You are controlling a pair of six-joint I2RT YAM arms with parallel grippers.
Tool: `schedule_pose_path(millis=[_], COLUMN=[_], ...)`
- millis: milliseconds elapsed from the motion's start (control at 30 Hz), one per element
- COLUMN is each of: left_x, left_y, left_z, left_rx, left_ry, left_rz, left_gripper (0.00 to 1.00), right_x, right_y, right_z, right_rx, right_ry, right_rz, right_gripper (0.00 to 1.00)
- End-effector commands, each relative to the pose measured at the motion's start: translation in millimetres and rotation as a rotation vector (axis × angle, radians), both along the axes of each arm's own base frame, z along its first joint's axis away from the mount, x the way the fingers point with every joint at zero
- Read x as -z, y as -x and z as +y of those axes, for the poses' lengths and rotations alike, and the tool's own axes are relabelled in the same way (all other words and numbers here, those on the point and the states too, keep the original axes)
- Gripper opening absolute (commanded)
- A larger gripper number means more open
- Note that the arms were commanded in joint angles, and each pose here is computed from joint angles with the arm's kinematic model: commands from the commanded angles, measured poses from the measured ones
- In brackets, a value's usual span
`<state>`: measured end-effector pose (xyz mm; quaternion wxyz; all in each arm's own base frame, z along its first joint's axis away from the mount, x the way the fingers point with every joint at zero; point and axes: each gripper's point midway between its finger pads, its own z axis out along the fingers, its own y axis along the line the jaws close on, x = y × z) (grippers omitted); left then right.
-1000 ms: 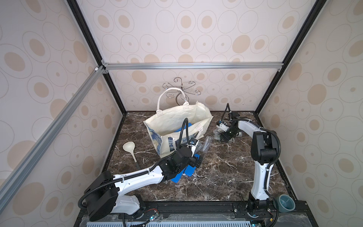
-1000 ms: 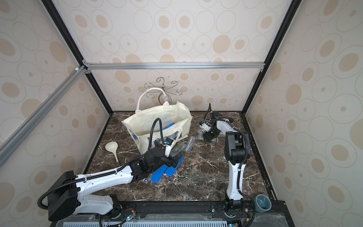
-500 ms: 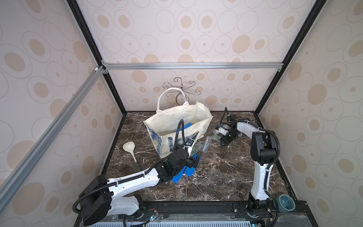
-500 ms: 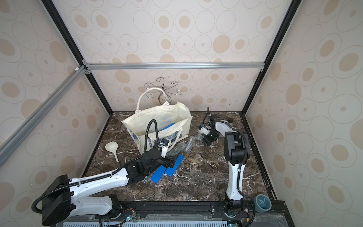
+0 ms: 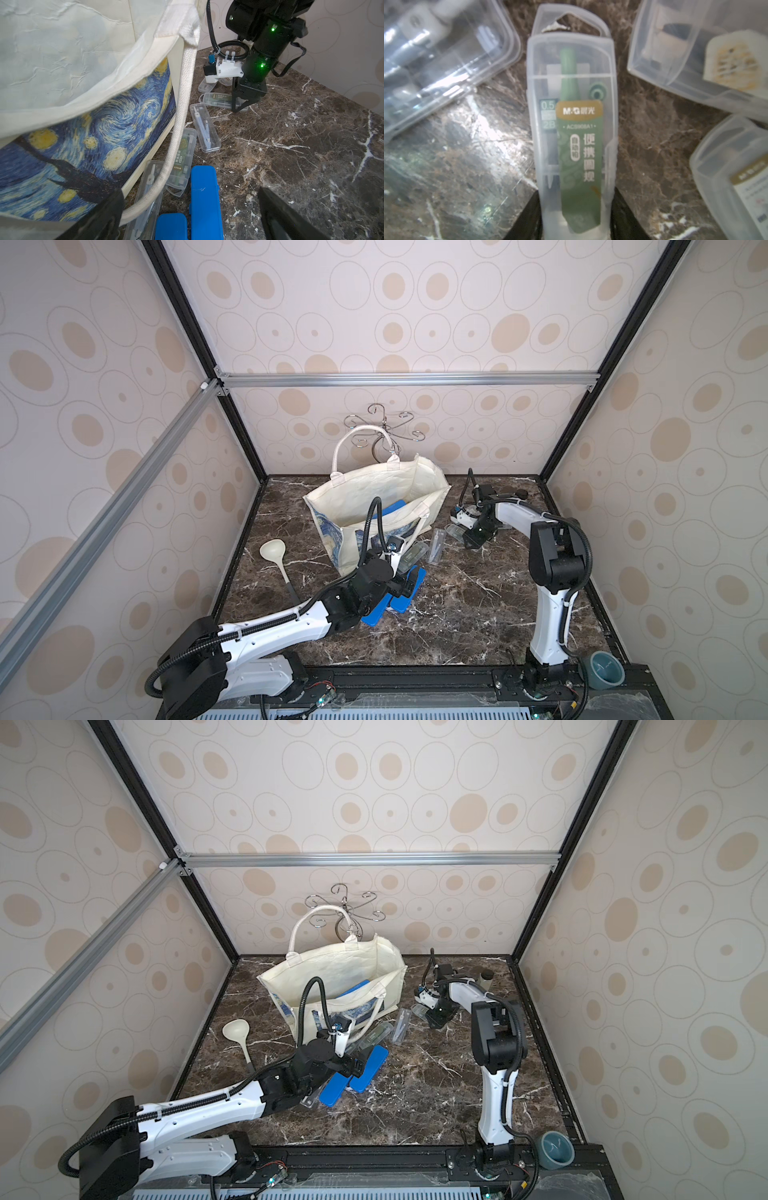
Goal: Put the compass set into the canvas bag
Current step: Pick up the compass set at the center of the board, then place the compass set in the canvas bag.
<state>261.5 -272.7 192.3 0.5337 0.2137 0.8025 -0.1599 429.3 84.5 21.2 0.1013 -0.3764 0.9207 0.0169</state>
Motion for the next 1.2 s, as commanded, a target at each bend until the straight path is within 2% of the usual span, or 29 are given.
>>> schedule_pose_path(millis=[0, 300, 833, 967, 1167], left_x=[-17.3, -25.5, -33.7, -36.8, -36.1], left_y=[-1.1, -0.3, 2.7, 1.4, 0.6], left_z=[4.4, 14.9, 38.2, 36.6, 32.9], left_rx=[-0.024, -0.051, -0.113, -0.111, -0.101], left_ry=[0.042, 0.052, 0.091, 0.091, 0.091], left_rz=[-0.044, -0.071, -0.109, -0.115, -0.112], left_gripper=[1.0, 1.0, 1.0, 1.0, 1.0], right_x=[7.5, -34.2, -176.4, -225.9, -284.6], right_y=[12.7, 5.2, 10.8, 18.9, 33.9], right_z=[-3.2, -1.2, -2.2, 6.9, 38.4], right_rx=[0.004, 0.078, 0.314, 0.288, 0.177], right_ry=[0.019, -0.036, -0.198, -0.288, -0.394], right_rz=[0.025, -0.11, -0.37, -0.472, -0.569], right_gripper=[0.41, 0.4, 0.4, 0.4, 0.4])
